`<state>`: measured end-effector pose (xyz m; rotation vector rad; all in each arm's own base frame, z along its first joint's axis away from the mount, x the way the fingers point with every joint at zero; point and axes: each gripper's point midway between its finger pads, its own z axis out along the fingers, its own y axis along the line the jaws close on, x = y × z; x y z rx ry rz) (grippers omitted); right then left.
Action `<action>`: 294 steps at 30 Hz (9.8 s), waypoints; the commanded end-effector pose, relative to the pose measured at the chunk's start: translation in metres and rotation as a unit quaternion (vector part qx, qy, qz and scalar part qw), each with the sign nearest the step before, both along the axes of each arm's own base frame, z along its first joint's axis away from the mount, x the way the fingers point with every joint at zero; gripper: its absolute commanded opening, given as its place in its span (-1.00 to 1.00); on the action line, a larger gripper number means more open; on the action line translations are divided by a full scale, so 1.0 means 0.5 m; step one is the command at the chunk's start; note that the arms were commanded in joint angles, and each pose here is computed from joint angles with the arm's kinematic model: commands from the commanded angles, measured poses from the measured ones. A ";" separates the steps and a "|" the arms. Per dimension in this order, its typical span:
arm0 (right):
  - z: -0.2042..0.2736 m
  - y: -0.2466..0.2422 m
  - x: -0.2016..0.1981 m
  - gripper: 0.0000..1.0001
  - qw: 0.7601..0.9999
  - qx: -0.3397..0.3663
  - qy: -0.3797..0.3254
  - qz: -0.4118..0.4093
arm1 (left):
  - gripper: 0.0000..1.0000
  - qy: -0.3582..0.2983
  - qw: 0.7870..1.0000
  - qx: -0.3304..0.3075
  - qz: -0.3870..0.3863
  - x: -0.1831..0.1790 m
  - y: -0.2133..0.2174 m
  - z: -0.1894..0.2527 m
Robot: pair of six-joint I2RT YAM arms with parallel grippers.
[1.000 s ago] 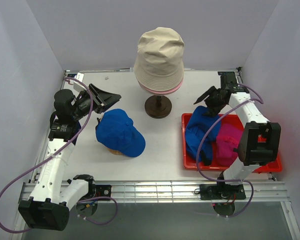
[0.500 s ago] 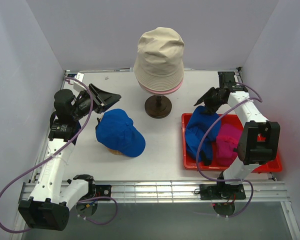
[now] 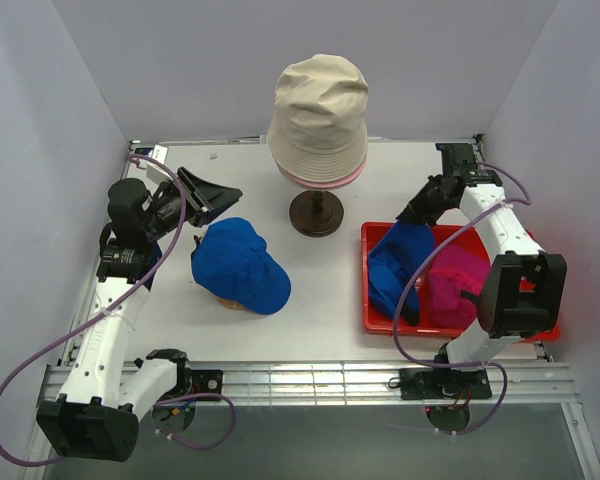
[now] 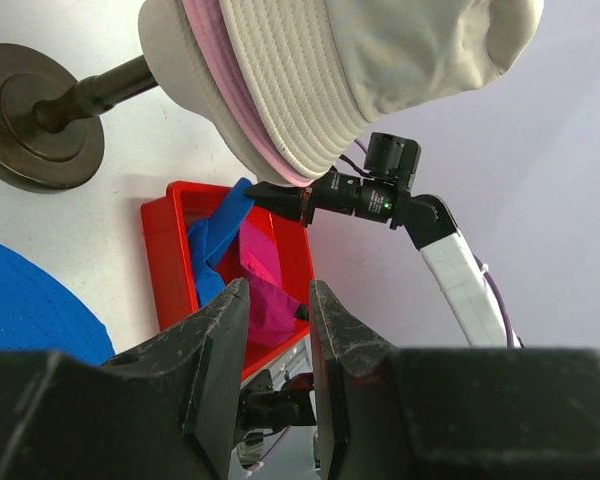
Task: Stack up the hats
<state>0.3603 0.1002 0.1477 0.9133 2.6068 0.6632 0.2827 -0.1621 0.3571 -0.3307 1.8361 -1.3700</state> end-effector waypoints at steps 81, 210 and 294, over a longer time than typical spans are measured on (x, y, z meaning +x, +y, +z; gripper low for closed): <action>0.801 0.389 -0.363 -0.84 0.762 0.300 -0.530 0.221 | -0.23 -0.151 0.966 0.010 0.211 0.083 0.114 0.384; 0.196 0.487 -0.360 -0.84 0.878 0.250 -0.406 0.034 | -0.28 0.074 0.977 0.155 0.128 0.071 0.094 -0.129; 0.082 0.537 -0.327 -0.59 0.871 0.347 -0.300 0.175 | -0.61 0.091 0.974 0.181 0.096 0.086 0.084 -0.165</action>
